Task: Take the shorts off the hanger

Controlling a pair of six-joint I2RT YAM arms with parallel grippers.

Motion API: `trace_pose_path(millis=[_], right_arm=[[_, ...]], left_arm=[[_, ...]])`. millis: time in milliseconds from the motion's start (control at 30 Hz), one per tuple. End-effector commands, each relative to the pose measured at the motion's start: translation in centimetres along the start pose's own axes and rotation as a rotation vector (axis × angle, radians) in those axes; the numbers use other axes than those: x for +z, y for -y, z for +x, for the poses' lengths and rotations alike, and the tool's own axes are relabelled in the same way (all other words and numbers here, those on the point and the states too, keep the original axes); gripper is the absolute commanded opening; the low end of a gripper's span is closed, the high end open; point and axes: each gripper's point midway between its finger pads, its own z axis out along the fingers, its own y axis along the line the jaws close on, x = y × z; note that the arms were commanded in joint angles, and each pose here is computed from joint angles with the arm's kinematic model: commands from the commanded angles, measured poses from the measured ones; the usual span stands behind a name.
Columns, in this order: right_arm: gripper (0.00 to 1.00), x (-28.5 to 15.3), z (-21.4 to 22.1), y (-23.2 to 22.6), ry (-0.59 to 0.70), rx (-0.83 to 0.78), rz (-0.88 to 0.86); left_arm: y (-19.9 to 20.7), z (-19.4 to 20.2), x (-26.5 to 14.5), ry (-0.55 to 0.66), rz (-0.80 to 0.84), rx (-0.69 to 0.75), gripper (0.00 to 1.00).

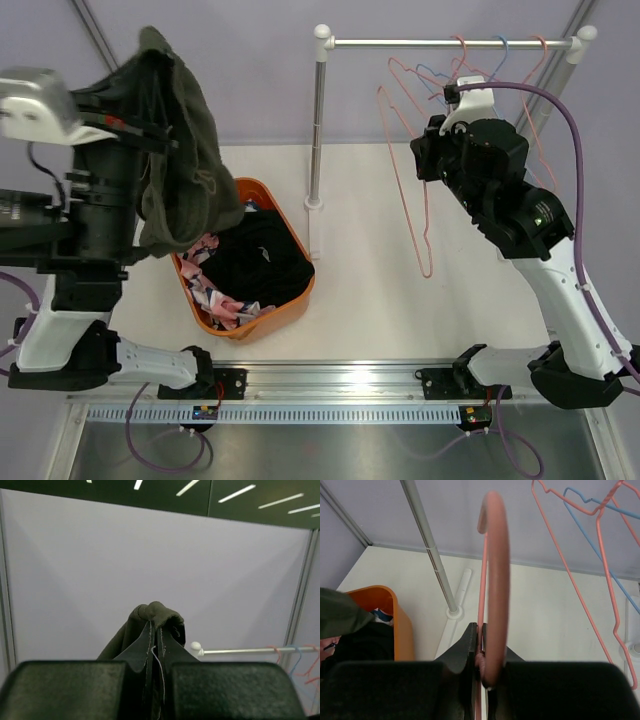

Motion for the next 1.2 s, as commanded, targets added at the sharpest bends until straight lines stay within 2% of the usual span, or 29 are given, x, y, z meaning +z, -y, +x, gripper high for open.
trace_pose_path(millis=[0, 167, 200, 233, 300, 333, 433, 467, 533, 567, 600, 667, 700, 767, 800, 867, 1000, 1067, 1133, 1167], right_arm=[[0.00, -1.2, -1.3, 0.1, 0.045, 0.020, -0.017], [0.00, -1.5, -1.3, 0.3, 0.048, 0.019, -0.013], [0.00, -1.6, -1.2, 0.4, 0.048, 0.019, -0.013], [0.00, -1.6, -1.1, 0.3, 0.043, 0.019, -0.015], [0.00, -1.6, -0.7, 0.3, 0.035, 0.019, -0.019], [0.00, -1.6, -0.7, 0.3, 0.036, 0.020, -0.019], [0.00, -1.6, -0.2, 0.4, 0.027, 0.015, -0.013], [0.00, -1.6, -0.1, 0.6, 0.024, 0.012, -0.007], [0.00, -1.7, -0.1, 0.7, 0.024, 0.009, -0.004], [0.00, -1.8, -0.1, 0.7, 0.024, 0.009, -0.004], [0.00, -1.8, -0.1, 0.7, 0.024, 0.004, -0.004], [0.00, -1.9, -0.1, 0.7, 0.026, 0.005, -0.009], [0.00, -1.9, -0.1, 0.6, 0.024, 0.003, -0.012], [0.00, -1.7, 0.1, 0.4, 0.017, 0.000, -0.019], [0.00, -1.6, 0.2, 0.4, 0.013, -0.003, -0.020], [0.00, -1.1, 0.5, 0.2, 0.002, -0.010, -0.022], [0.00, -0.2, 1.0, 0.0, -0.019, -0.022, -0.018], [0.00, 0.2, 1.5, -0.3, -0.032, -0.026, -0.026], [0.00, 0.4, 1.7, -0.4, -0.041, -0.028, -0.033], [0.00, 0.6, 1.8, -0.5, -0.045, -0.030, -0.034]], left_arm=[[3.6, 5.0, -0.3, -0.094, 0.049, 0.074, 0.00], [5.5, 11.0, -1.3, -0.214, 0.117, 0.087, 0.00], [6.1, 12.8, -1.8, -0.270, 0.139, 0.067, 0.00], [5.4, 14.6, -1.6, -0.303, 0.117, 0.086, 0.00], [5.3, 17.0, -2.1, -0.361, 0.125, 0.034, 0.00], [4.3, 19.4, -2.2, -0.402, 0.090, 0.054, 0.00], [1.9, 23.3, -3.1, -0.489, 0.002, -0.002, 0.00], [1.1, 24.8, -3.9, -0.540, -0.051, -0.063, 0.00], [-3.0, 26.1, -5.2, -0.563, -0.203, -0.113, 0.00], [-3.5, 29.5, -7.3, -0.636, -0.243, -0.179, 0.00], [-6.3, 29.3, -8.5, -0.614, -0.329, -0.213, 0.00], [-7.9, 31.7, -11.1, -0.641, -0.405, -0.315, 0.00], [-10.1, 33.8, -14.1, -0.664, -0.479, -0.315, 0.00], [-11.4, 35.6, -16.9, -0.683, -0.546, -0.372, 0.00], [-12.7, 38.0, -19.4, -0.726, -0.600, -0.363, 0.00], [-12.3, 39.3, -21.3, -0.758, -0.565, -0.402, 0.00], [-11.5, 46.5, -27.1, -0.993, -0.639, -0.483, 0.00], [-10.0, 50.3, -30.1, -1.093, -0.649, -0.593, 0.00], [-8.5, 52.6, -31.6, -1.125, -0.619, -0.715, 0.00], [-8.1, 53.2, -32.1, -1.136, -0.622, -0.743, 0.04]])
